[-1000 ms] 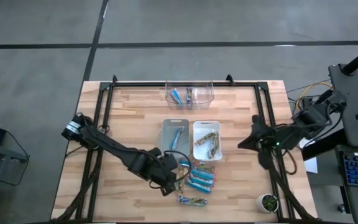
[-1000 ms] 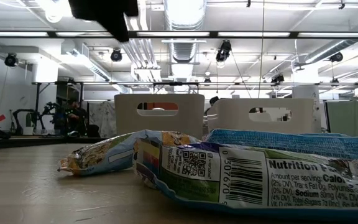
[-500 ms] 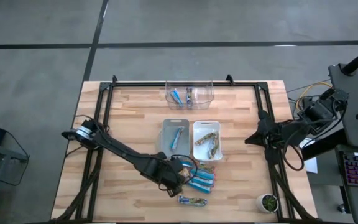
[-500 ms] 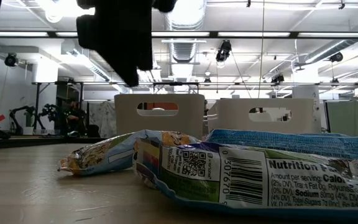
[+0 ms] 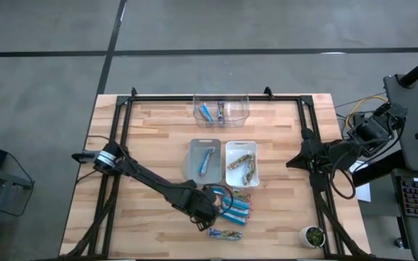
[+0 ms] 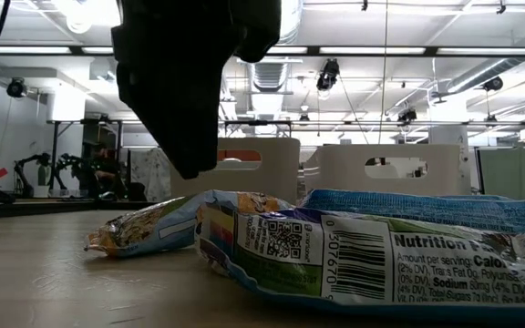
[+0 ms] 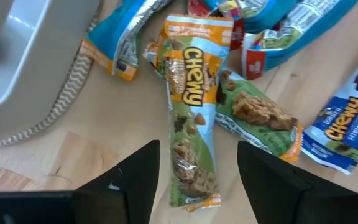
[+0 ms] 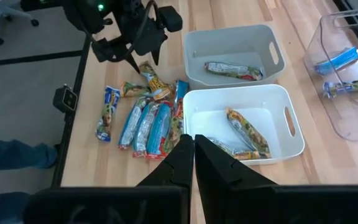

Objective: Pick and place Granola Bars by type
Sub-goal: Put the orange granola bar into the white bin

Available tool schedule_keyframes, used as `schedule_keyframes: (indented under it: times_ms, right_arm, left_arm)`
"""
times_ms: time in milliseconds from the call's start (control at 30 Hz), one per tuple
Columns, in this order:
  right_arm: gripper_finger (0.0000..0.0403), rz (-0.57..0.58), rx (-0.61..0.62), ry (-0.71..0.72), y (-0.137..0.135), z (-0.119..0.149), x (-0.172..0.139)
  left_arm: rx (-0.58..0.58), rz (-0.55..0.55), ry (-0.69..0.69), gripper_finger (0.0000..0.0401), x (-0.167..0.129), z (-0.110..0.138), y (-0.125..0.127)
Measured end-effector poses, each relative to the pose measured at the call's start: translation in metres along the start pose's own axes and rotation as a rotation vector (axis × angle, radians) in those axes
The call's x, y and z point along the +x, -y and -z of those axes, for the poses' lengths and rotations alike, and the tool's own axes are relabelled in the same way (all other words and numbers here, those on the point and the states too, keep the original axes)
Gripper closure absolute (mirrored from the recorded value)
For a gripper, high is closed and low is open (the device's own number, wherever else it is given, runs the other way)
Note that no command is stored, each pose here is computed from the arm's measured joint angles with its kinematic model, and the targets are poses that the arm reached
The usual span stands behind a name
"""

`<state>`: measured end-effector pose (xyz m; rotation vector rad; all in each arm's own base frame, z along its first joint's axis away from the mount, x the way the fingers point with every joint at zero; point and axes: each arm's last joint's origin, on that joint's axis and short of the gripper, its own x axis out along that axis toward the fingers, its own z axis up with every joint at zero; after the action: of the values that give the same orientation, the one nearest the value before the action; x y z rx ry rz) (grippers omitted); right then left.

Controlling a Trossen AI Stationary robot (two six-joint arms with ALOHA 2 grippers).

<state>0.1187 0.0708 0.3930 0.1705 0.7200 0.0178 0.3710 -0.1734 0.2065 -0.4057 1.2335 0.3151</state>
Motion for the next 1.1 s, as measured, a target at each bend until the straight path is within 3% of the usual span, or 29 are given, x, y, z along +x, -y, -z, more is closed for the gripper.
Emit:
schedule_keyframes:
  times_ms: [1100]
  right_arm:
    - [0.0394,0.007,-0.031,0.004,0.000,0.000,0.000]
  left_arm:
    - [-0.021,0.028,-0.041,0.0204,0.030,0.002,-0.019]
